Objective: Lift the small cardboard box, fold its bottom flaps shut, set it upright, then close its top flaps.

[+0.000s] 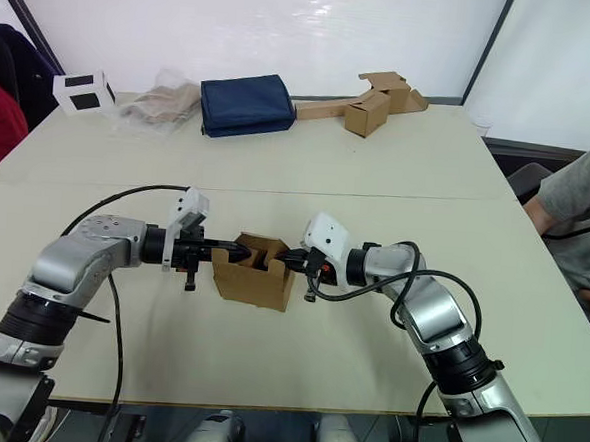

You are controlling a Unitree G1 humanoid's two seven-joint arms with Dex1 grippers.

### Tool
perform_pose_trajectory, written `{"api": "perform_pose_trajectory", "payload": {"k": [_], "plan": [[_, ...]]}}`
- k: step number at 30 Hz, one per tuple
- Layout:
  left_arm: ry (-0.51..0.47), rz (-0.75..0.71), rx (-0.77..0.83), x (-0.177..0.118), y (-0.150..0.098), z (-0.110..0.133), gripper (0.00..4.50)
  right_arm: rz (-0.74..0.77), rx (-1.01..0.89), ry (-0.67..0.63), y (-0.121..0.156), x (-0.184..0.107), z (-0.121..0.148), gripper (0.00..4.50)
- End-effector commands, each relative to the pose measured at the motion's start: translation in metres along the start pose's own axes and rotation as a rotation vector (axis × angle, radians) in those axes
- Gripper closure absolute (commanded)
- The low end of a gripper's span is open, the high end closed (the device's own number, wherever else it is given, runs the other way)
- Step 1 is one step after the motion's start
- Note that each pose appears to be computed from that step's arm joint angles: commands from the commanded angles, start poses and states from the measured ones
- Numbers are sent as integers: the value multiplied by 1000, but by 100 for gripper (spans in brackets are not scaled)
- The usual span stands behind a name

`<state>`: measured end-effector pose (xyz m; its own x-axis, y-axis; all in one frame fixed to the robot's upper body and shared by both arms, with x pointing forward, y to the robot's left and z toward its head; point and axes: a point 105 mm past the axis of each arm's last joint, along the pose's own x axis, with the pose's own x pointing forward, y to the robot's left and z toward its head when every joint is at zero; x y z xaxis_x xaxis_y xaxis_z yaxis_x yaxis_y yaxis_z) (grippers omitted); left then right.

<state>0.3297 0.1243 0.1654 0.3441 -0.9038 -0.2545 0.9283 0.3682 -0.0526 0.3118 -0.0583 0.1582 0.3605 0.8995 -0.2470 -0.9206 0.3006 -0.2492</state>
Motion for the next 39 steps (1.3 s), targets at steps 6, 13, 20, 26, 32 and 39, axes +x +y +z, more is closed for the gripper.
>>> {"api": "perform_pose_trajectory", "payload": {"k": [6, 13, 20, 26, 32, 39], "plan": [[-38, 132, 97, -21, 36, 29, 442, -22, -48, -194, -5, -34, 75, 450], [26, 158, 64, 2, 55, -10, 442, 99, -9, -183, 29, -35, 83, 450], [45, 39, 3, 16, 40, -25, 442, 167, -90, 9, 68, -6, 45, 450], [52, 15, -11, 15, 32, -28, 442, 100, -199, 65, 56, 6, 33, 450], [51, 13, -23, 12, 26, -31, 442, 83, -198, 44, 49, 10, 32, 450], [52, 46, -20, 11, 28, -32, 442, 101, -173, 44, 49, 16, 25, 450]]}}
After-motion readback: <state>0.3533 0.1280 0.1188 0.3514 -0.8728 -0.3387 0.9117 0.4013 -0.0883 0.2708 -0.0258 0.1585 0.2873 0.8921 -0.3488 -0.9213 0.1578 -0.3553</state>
